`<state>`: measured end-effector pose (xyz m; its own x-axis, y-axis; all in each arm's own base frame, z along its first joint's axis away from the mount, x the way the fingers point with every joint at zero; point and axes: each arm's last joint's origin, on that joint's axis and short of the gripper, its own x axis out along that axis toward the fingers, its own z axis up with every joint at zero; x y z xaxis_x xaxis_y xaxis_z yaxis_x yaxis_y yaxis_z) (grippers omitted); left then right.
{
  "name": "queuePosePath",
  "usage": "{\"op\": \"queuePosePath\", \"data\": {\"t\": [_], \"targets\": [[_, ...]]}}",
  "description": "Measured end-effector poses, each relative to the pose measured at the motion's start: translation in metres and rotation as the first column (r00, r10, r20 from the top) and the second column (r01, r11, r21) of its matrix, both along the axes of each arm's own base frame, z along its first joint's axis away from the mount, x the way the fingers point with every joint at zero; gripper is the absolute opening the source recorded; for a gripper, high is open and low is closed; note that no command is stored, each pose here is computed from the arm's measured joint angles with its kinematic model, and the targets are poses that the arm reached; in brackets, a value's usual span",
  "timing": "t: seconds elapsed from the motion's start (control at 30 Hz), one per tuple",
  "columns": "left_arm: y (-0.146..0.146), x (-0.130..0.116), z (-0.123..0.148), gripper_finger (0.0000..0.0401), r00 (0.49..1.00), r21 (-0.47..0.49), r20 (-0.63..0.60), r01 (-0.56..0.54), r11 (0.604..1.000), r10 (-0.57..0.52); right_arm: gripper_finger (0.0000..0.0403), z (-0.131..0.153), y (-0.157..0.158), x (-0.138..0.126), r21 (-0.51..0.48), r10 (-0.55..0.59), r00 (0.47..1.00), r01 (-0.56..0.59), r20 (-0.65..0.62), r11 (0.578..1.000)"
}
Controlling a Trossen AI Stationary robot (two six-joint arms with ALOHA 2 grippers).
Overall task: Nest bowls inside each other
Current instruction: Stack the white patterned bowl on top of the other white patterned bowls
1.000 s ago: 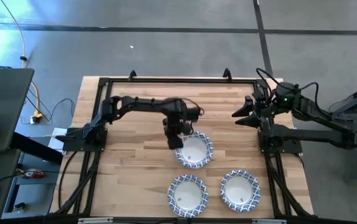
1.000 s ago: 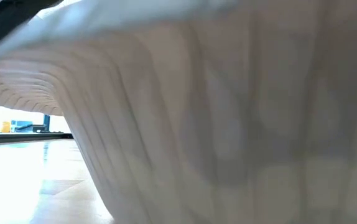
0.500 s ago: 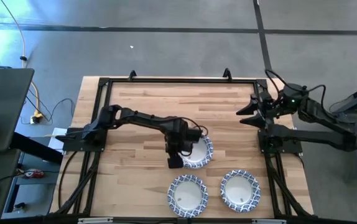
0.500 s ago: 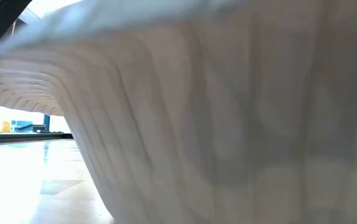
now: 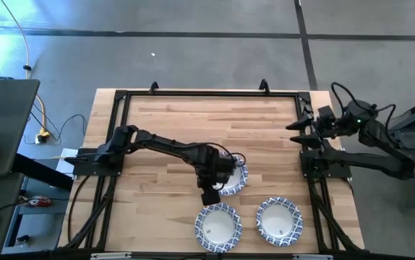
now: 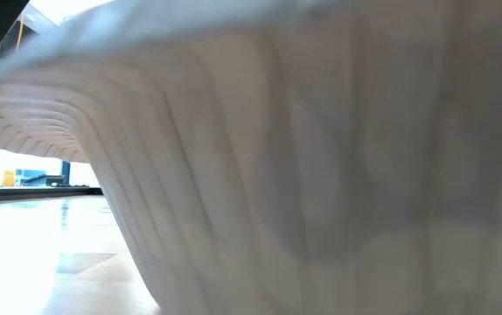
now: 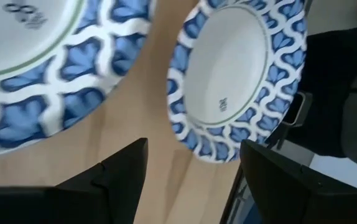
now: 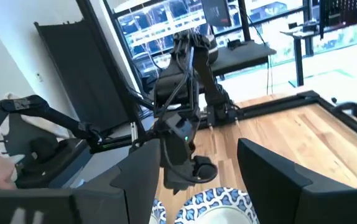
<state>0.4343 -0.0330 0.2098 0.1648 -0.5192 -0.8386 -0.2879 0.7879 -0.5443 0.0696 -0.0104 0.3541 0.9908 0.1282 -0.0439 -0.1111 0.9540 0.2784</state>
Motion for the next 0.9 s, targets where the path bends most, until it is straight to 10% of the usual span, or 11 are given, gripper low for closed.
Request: {"op": "queuePosePath", "data": {"t": [0.9], "targets": [[-0.023,-0.001,-0.008,0.0246,0.991,0.111,-0.085,-0.097,0.989,0.107,0.0206,0.006,0.009,-0.026,-0.051,0.004,0.992,0.003,0.124,0.999]]}}
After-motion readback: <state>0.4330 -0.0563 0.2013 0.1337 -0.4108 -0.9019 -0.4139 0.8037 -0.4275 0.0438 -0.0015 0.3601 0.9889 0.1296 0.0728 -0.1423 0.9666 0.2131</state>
